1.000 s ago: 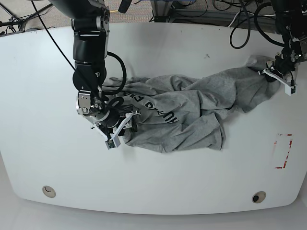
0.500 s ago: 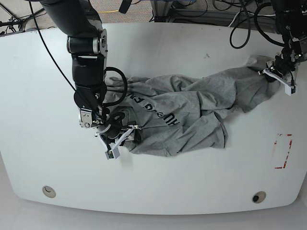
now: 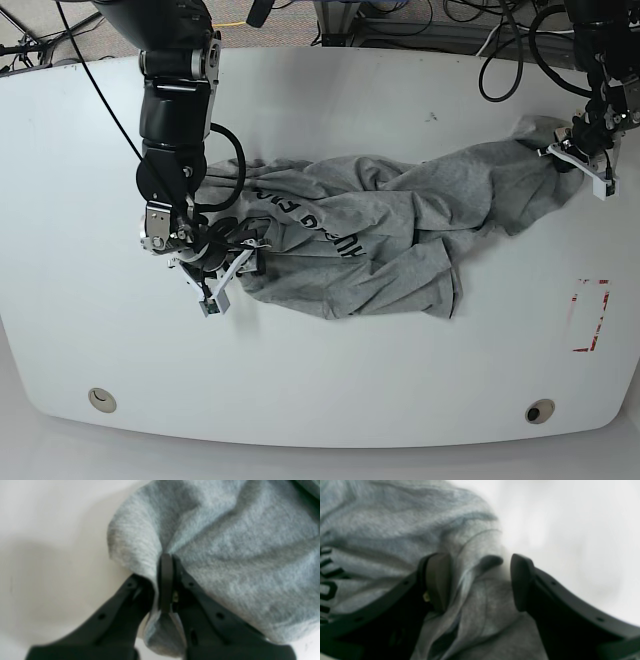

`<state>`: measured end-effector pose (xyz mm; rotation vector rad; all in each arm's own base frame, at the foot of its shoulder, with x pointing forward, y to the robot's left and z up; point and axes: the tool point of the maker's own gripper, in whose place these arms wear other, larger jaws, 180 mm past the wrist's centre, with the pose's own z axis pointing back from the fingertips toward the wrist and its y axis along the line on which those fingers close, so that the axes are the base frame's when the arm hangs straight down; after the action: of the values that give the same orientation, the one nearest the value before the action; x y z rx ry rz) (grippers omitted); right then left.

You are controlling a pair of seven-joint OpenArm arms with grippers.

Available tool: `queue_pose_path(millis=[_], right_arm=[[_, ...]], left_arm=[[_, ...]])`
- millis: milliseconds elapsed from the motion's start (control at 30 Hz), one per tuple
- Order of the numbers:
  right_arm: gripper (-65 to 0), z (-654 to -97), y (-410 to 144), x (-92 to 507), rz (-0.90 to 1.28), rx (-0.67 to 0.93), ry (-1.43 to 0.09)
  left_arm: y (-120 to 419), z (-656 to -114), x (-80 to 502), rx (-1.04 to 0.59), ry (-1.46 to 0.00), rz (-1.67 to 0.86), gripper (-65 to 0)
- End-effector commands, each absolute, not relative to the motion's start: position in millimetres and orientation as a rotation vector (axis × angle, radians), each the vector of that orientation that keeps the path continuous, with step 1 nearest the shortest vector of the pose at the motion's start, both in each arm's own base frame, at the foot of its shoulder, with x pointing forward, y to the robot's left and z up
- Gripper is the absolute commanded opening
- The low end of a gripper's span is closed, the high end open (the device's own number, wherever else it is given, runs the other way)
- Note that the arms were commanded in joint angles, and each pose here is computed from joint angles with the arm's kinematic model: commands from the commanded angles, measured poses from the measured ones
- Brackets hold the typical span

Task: Fold the T-shirt properly
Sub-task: 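Drag the held corner with the right gripper away from the left gripper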

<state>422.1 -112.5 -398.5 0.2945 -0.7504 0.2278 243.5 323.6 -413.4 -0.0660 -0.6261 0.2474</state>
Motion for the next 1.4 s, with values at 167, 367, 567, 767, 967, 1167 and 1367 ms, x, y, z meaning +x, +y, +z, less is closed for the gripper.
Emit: queue_pose_path(millis=[167,367,567,767,967,1167,1367], right_arm=[[-29.2,-359.1,-114.1,447.6,0.245,0.293,-0.861],[-28.9,-355.4,-116.9,449.9,0.244,0.288,-0.875],[-28.7,-369.7,-137.0,458.3,0.155,0.329,-0.839],[-28.7,-389.3,-131.8,459.4,0.132,0.418,-0.788],[-28.7,-392.2,-107.7,453.4,0.198,0.489,-0.772],[-28.7,-393.1,-85.8,449.7,0.221,0.535,-0.767],[-29.3,-392.9,-77.0,449.3,0.221,0.552,-0.770]], left_arm=[[321.4,-412.4,244.3,-0.062,-0.613,0.219,-65.0],[321.4,-412.4,244.3,-0.062,-0.613,0.219,-65.0],[321.4,-412.4,244.3,-0.062,-0.613,0.219,-65.0],[321.4,-412.4,244.3,-0.062,-0.613,0.219,-65.0],[321.4,-412.4,244.3,-0.062,-0.613,0.219,-65.0],[321.4,-412.4,244.3,-0.062,-0.613,0.219,-65.0],[321.4,-412.4,244.3,-0.062,-0.613,0.219,-65.0]])
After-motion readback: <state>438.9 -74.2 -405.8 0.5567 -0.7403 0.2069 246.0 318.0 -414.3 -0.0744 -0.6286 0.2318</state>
